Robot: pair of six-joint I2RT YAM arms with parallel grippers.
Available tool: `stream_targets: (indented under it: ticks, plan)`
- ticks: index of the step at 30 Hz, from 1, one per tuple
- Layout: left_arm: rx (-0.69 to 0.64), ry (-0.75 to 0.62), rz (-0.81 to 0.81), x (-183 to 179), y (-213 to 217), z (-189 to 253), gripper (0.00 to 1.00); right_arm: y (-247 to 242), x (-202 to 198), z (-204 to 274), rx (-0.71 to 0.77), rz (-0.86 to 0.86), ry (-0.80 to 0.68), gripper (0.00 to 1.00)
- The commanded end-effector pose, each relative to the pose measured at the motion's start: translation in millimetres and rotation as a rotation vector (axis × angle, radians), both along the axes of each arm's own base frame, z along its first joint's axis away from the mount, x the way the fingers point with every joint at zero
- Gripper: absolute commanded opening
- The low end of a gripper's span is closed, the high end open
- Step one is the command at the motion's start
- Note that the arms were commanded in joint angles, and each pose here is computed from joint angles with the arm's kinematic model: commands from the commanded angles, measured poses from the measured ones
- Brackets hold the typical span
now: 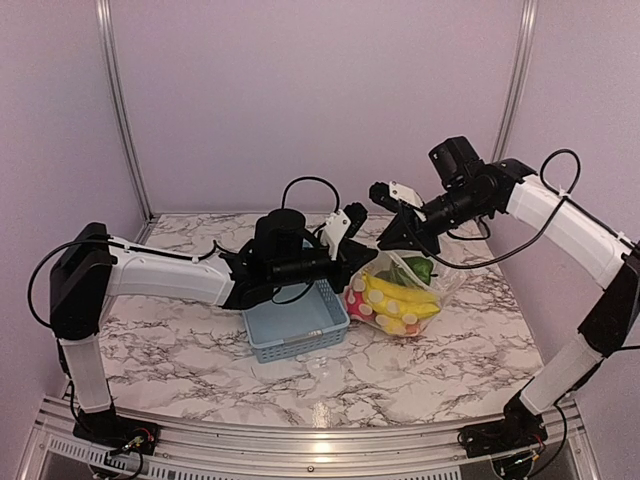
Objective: Place the food in the zip-top bag and seal the zipper
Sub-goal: Zip the zipper on the zipper food storage bag.
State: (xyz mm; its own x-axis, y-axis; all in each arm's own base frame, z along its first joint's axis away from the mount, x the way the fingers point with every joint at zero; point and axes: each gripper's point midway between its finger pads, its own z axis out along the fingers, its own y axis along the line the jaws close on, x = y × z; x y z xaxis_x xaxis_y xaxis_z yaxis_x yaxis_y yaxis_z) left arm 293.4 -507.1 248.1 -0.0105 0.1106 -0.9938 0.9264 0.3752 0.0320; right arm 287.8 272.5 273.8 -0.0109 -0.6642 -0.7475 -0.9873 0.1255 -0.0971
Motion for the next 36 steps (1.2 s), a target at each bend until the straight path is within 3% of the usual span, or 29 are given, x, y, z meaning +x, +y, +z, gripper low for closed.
stream_targets:
  ticks: [1,22,36]
  plan:
    - [-0.080,-0.022,0.104,20,26,27,0.00,-40,27,-6,-0.091,-0.143,0.011,0.04]
    - [-0.073,0.011,0.154,37,42,8,0.00,-162,48,-36,-0.245,-0.376,0.021,0.05]
    - [-0.075,0.025,0.164,45,44,1,0.00,-207,53,-45,-0.320,-0.444,0.021,0.04]
